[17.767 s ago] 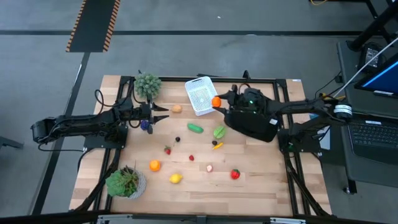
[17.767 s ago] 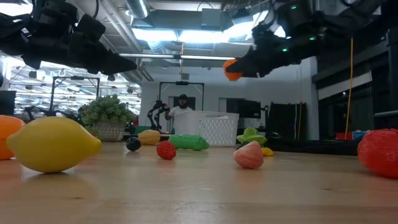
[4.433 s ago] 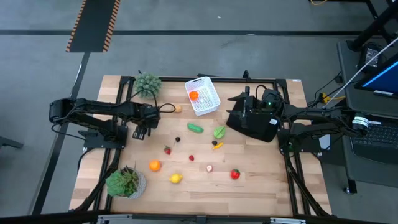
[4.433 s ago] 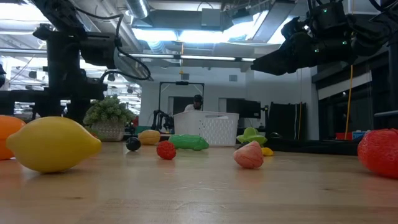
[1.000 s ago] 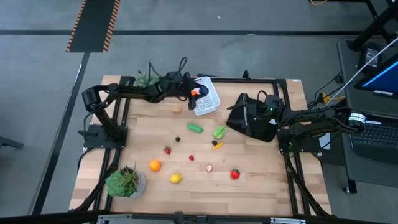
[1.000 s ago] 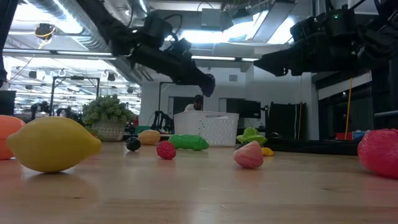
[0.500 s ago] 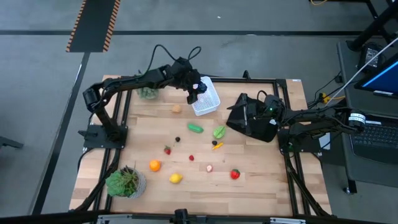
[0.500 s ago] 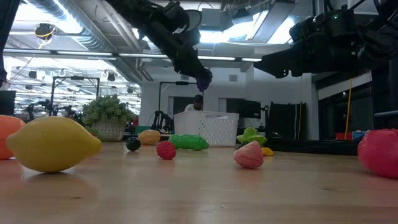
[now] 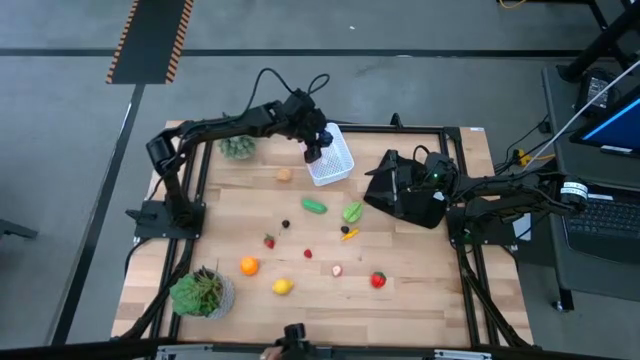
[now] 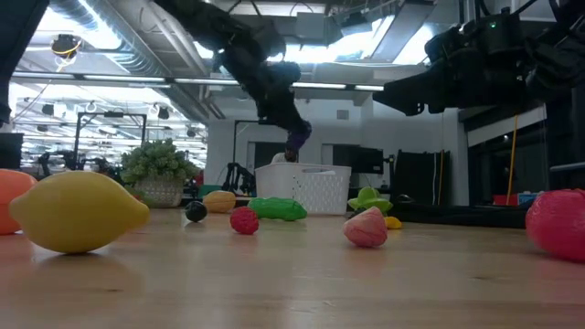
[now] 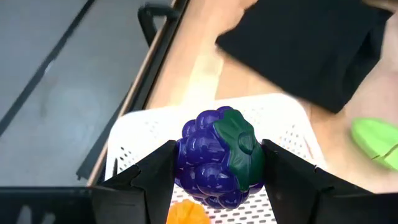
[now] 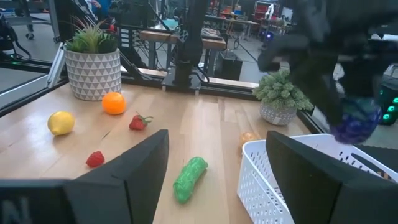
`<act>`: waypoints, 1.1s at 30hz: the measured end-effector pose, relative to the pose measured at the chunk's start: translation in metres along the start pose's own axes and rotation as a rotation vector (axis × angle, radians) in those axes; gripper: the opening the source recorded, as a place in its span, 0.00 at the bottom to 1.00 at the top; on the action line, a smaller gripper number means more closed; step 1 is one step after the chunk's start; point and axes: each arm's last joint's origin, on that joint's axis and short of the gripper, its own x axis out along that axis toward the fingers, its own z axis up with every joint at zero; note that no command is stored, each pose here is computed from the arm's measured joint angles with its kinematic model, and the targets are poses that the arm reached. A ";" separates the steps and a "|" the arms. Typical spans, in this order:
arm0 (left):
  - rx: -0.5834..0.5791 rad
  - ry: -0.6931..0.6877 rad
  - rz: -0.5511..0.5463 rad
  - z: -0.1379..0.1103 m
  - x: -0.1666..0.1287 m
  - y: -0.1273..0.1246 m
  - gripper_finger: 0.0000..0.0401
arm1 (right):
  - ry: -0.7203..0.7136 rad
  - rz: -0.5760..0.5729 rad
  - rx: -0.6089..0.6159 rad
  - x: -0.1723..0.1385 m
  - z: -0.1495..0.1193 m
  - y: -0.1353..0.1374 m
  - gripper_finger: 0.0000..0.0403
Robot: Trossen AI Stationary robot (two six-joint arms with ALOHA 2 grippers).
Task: Pick and placing Produce into tupperware
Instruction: Put the grapes into the basket
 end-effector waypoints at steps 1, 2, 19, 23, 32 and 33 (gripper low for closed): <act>0.009 0.008 -0.002 -0.002 0.004 0.000 0.51 | 0.000 0.000 0.000 0.000 0.000 0.000 0.67; 0.021 0.016 -0.005 -0.004 0.008 0.000 0.51 | 0.000 0.000 0.000 0.000 0.000 0.000 0.67; 0.051 0.130 -0.041 -0.032 0.057 0.001 0.51 | 0.003 0.001 -0.002 0.000 0.000 0.000 0.67; 0.051 0.129 -0.041 -0.032 0.057 0.001 0.51 | 0.011 0.002 0.001 0.000 -0.001 0.000 0.67; 0.071 0.127 -0.040 -0.030 0.058 -0.007 0.60 | 0.012 0.003 0.002 0.000 -0.001 0.000 0.67; 0.075 0.126 -0.034 -0.029 0.059 -0.008 0.61 | 0.012 0.003 0.002 0.000 -0.001 0.000 0.67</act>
